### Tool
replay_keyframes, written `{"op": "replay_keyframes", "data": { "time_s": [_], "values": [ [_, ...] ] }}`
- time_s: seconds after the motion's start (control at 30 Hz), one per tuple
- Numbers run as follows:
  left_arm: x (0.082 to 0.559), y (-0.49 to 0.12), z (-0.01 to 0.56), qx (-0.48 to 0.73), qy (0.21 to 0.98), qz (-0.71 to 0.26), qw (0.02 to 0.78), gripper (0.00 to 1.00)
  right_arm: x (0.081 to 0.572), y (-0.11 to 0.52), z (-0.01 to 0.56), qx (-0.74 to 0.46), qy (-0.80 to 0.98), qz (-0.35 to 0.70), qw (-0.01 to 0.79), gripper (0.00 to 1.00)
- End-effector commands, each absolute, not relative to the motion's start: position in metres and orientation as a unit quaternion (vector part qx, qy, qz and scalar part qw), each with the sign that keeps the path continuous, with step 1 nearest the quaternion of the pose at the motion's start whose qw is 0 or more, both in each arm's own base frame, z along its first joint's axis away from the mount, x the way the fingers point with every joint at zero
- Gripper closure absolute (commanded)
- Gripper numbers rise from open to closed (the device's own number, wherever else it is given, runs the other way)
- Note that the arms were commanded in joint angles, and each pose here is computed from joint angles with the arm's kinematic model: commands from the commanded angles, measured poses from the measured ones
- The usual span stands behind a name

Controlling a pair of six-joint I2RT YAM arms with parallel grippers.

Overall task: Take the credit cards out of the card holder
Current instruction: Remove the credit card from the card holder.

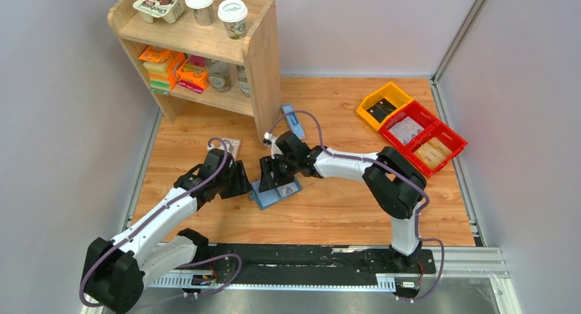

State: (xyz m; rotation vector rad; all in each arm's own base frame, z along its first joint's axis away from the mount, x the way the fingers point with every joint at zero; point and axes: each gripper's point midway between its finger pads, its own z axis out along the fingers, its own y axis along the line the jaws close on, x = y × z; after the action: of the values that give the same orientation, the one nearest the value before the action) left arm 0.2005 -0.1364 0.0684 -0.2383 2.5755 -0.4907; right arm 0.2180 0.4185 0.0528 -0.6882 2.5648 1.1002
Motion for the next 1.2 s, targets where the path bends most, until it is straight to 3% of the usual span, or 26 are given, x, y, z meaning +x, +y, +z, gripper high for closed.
{"op": "replay_keyframes", "data": {
  "time_s": [0.0,0.17,0.37,0.53,0.77,1.17],
  "values": [
    [0.219,-0.148,0.104,-0.1,0.924,-0.219,0.296,0.41,0.245,0.409,0.098,-0.231,0.868,0.39,0.203,0.39],
    [0.241,-0.191,0.131,-0.095,0.888,-0.33,0.306,0.39,0.27,0.377,0.088,-0.196,0.887,0.351,0.227,0.43],
    [0.253,-0.224,0.127,-0.098,0.877,-0.388,0.264,0.47,0.283,0.354,0.066,-0.186,0.904,0.306,0.233,0.49],
    [0.256,-0.23,0.103,-0.121,0.886,-0.379,0.239,0.53,0.283,0.352,0.055,-0.186,0.908,0.301,0.225,0.54],
    [0.255,-0.231,0.072,-0.152,0.883,-0.384,0.223,0.53,0.277,0.351,0.042,-0.189,0.91,0.303,0.21,0.63],
    [0.245,-0.219,0.03,-0.206,0.889,-0.356,0.198,0.52,0.257,0.351,0.023,-0.173,0.912,0.33,0.173,0.68]
  ]
}}
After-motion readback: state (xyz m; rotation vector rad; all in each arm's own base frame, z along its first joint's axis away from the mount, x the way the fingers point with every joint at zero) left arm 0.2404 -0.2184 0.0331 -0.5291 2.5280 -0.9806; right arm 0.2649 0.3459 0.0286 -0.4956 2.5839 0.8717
